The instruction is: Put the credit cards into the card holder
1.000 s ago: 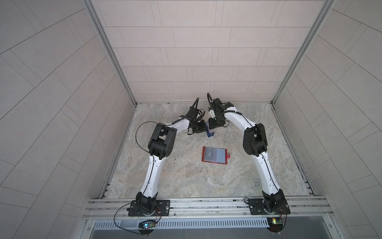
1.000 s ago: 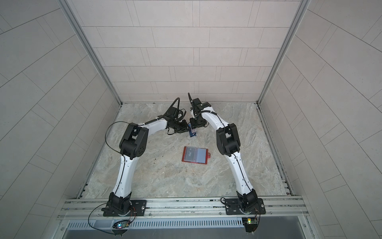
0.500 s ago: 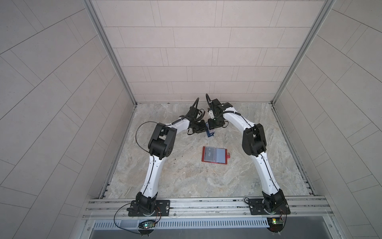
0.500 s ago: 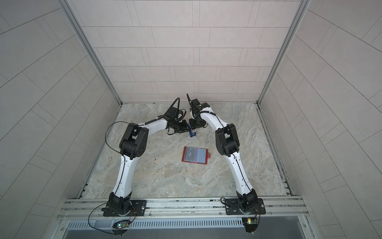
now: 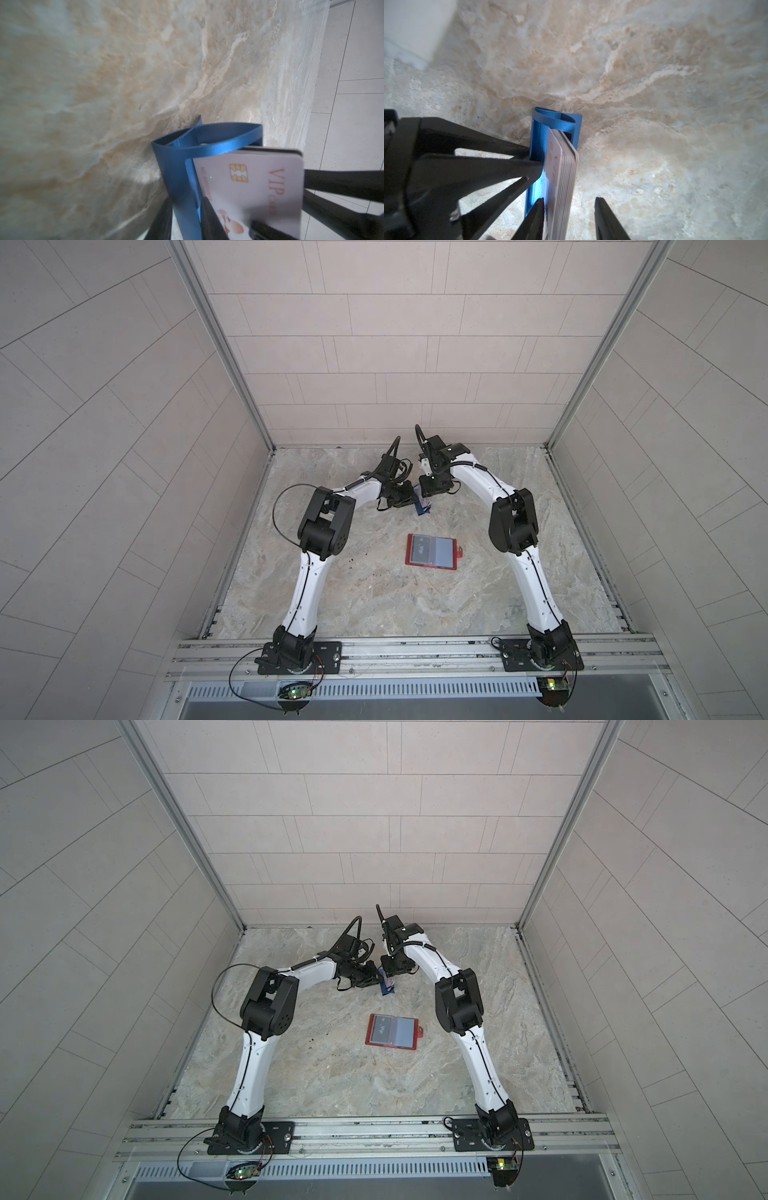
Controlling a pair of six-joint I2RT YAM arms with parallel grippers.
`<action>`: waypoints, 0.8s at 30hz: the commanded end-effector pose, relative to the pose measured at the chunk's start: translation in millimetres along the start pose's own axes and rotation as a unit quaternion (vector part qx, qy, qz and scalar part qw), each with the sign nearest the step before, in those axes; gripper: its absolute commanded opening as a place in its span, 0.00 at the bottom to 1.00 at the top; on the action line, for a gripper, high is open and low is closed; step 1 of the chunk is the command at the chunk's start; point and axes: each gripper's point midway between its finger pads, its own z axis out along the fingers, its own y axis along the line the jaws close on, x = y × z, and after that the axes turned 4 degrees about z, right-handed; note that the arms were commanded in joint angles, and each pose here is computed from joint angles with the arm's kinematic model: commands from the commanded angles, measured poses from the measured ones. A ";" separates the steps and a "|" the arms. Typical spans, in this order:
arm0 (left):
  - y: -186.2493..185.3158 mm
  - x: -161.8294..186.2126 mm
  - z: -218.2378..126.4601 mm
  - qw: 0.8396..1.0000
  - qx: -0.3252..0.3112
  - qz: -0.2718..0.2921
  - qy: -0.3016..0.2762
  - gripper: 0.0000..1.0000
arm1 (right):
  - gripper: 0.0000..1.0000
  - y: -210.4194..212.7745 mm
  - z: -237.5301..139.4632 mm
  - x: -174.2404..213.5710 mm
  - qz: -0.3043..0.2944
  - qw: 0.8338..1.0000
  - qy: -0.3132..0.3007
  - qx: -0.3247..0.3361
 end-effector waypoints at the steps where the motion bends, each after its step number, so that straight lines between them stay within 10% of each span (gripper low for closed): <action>1: 40.5 35.6 15.9 0.996 -0.060 -0.030 0.054 0.26 | 0.40 1.0 -34.3 -7.2 -0.003 1.000 -0.024 0.005; 24: 42.7 38.7 19.1 0.996 -0.058 -0.033 0.057 0.26 | 0.42 -1.9 5.4 2.3 0.012 1.000 0.010 -0.008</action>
